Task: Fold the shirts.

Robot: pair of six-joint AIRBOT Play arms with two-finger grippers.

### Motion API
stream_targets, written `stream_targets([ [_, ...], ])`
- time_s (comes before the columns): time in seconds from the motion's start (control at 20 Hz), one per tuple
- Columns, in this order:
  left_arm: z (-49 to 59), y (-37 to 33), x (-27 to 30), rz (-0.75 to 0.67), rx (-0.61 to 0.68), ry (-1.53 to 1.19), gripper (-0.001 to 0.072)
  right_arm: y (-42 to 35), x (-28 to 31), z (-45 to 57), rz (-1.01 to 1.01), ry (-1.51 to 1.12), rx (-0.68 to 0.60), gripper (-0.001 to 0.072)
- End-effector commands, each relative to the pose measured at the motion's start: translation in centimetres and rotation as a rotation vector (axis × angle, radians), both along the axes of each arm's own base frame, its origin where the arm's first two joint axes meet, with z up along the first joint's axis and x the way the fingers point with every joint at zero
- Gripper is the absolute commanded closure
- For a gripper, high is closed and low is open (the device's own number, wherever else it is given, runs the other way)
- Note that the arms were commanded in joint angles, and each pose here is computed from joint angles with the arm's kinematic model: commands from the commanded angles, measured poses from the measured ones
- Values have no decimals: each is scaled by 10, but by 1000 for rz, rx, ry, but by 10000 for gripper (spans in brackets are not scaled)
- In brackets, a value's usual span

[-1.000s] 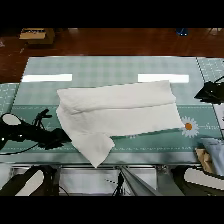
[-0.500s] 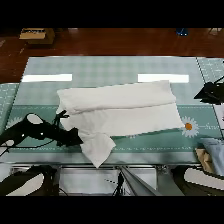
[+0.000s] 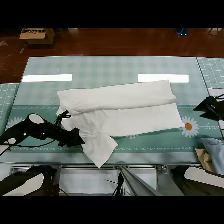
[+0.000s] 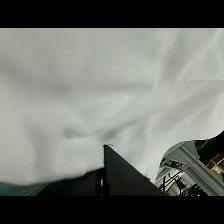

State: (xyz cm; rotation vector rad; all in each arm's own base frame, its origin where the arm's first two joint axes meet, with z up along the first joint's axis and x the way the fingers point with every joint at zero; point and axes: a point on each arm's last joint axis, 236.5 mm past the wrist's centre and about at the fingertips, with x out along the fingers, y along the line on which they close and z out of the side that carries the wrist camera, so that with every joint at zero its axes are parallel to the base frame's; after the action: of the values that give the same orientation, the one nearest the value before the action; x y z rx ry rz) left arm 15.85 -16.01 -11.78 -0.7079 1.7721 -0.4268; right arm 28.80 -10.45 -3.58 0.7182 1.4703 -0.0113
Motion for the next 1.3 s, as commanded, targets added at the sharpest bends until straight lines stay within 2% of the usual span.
stream_targets([
  [0.0, -2, 2, 1, -7, 6, -15, 688, 10, -14, -30, -62, 13, 53, 168],
  [0.3, -2, 2, 2, -18, 3, -25, 688, 27, -29, -65, -121, 46, 77, 168],
  [0.5, 1, 3, 15, -9, 11, -61, 687, 48, -26, -75, -72, 47, 68, 186],
  [0.55, 3, 3, 20, -9, 11, -75, 688, 56, -23, -77, -45, 42, 58, 278],
  [0.6, 6, 2, 26, -9, 10, -91, 688, 63, -18, -76, -25, 33, 57, 470],
  [0.65, 10, 2, 35, -9, 10, -114, 688, 71, -14, -74, -18, 25, 73, 626],
  [0.7, 16, 2, 45, -15, 6, -144, 688, 78, -10, -67, -12, 16, 104, 691],
  [0.8, 43, -2, 72, -43, -16, -232, 688, 86, -1, -42, 59, -35, 153, 691],
  [0.9, 85, -4, 107, -63, -32, -368, 688, 82, 22, -5, 87, -138, 139, 691],
  [1.05, 168, 5, 171, -32, -19, -635, 688, 78, 87, 71, -12, -432, 142, 691],
  [1.25, 221, 29, 232, 92, 44, -851, 689, 70, 150, 104, -85, -641, -23, 692],
])
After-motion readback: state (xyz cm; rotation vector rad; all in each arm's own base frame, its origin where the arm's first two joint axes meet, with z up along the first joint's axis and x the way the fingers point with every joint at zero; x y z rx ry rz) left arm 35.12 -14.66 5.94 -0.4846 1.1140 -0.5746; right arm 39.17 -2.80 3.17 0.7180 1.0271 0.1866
